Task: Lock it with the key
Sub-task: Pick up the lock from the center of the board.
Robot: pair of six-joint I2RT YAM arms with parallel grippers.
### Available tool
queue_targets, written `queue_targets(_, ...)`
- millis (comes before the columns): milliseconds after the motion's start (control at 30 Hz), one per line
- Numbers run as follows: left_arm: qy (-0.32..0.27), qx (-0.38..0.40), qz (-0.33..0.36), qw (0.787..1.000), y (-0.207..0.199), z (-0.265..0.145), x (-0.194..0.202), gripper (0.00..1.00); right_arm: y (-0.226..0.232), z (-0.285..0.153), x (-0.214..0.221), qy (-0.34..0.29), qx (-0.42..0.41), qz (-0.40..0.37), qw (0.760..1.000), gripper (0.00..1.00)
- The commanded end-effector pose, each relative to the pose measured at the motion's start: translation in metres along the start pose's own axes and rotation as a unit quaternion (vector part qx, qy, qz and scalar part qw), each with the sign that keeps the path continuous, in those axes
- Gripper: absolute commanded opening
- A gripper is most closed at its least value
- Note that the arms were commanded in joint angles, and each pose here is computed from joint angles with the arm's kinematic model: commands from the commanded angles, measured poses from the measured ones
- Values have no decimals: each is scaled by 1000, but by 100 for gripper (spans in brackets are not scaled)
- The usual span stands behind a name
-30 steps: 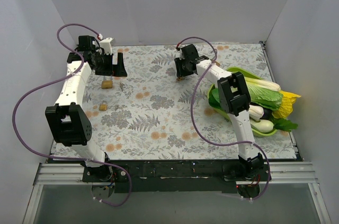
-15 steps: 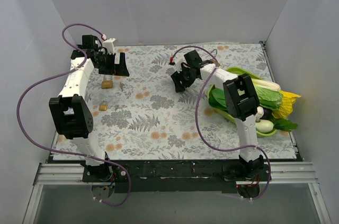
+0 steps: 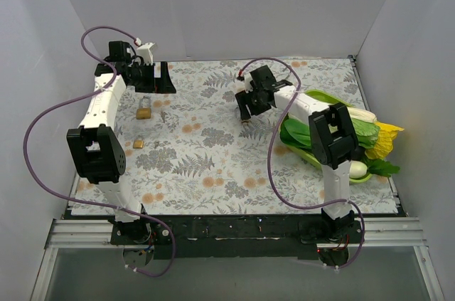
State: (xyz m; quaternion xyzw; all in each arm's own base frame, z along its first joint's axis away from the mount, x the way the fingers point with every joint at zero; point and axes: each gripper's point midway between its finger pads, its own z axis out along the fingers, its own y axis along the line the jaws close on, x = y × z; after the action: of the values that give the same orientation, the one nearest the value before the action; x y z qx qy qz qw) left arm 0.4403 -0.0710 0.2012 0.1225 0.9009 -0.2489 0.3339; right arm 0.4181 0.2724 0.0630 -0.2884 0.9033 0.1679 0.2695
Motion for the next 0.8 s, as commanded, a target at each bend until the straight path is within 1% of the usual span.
queue_targets(0,-39,1,-1,999,-6,-10,-27,98,-9,4,3,23,67,87,994,71)
queue_targets(133,-41,4,-7,999,-7,-8,-28,98,-9,8,-2,11,100,95,990,67)
queue_targets(300,-35,-5,-5,999,-2,-7,-23,98,-5,18,-7,7,112,90,990,66)
queue_targets(367,-34,-8,-4,999,-1,-7,-22,98,-5,23,-8,7,122,86,989,63)
queue_targets(600,-32,-13,-2,999,2,-8,-21,98,-12,38,8,28,145,80,986,56)
queue_targets(633,-33,-14,-1,999,3,-9,-22,98,-13,40,10,32,146,79,986,53)
queue_targets(700,-32,-15,0,999,4,-8,-23,98,-12,41,15,37,149,75,985,50)
queue_targets(767,-35,-18,2,999,5,-8,-25,98,-12,42,20,44,152,72,985,43)
